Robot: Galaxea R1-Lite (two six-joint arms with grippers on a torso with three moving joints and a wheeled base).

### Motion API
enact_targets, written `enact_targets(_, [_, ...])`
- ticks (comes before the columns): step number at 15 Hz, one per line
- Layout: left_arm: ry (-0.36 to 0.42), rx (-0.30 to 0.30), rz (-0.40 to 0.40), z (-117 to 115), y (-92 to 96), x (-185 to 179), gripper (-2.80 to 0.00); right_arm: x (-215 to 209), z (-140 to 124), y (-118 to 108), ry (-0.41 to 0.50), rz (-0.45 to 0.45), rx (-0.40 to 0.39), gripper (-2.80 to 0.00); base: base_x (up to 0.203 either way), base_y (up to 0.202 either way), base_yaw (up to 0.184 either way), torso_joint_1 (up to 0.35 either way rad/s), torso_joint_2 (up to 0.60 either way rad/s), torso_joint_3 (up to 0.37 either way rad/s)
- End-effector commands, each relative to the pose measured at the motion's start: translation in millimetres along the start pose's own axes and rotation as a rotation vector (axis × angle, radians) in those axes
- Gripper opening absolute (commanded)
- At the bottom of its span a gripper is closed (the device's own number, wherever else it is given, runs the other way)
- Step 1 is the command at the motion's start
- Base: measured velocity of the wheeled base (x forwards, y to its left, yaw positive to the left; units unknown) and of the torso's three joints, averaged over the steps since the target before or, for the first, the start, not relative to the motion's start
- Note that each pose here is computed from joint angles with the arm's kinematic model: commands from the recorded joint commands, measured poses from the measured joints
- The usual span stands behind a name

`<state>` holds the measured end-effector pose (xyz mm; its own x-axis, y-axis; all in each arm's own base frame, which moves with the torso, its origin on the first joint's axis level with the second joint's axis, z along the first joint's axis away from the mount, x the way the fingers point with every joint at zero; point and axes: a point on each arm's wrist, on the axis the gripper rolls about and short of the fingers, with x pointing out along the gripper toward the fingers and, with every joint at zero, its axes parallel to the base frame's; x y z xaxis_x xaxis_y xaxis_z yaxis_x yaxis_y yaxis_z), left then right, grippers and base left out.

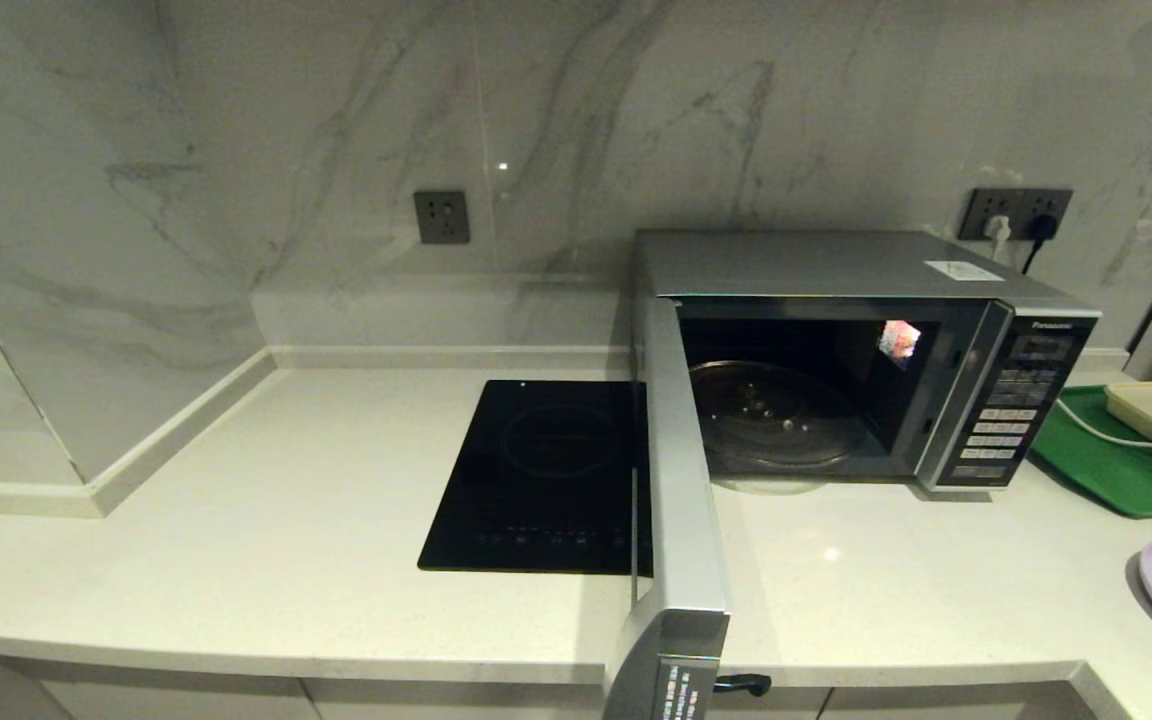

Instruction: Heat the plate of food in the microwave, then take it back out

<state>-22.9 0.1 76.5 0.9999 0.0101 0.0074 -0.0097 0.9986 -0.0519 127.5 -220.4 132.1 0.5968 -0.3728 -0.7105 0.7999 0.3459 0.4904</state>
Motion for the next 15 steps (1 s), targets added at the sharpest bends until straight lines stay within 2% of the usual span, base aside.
enact_targets(1, [0.000, -0.001, 0.001, 0.0, 0.0, 0.0, -2.80, -51.2, -19.1, 15.0, 0.011, 0.081, -0.071, -2.80, 0.000, 0.000, 0.000, 0.000, 0.00, 0.000])
enact_targets(6, [0.000, 0.000, 0.001, 0.0, 0.0, 0.0, -2.80, -127.4, -68.2, 33.8, 0.116, 0.195, -0.279, -2.80, 0.000, 0.000, 0.000, 0.000, 0.00, 0.000])
enact_targets(8, [0.000, 0.000, 0.001, 0.0, 0.0, 0.0, -2.80, -152.5, -79.4, 48.2, 0.120, 0.257, -0.372, -2.80, 0.000, 0.000, 0.000, 0.000, 0.00, 0.000])
enact_targets(12, [0.000, -0.001, 0.001, 0.0, 0.0, 0.0, -2.80, -194.3, -79.8, 81.8, 0.156, 0.389, -0.532, -2.80, 0.000, 0.000, 0.000, 0.000, 0.00, 0.000])
enact_targets(15, [0.000, -0.002, 0.001, 0.0, 0.0, 0.0, -2.80, -218.7, -70.7, 107.2, 0.171, 0.467, -0.635, -2.80, 0.000, 0.000, 0.000, 0.000, 0.00, 0.000])
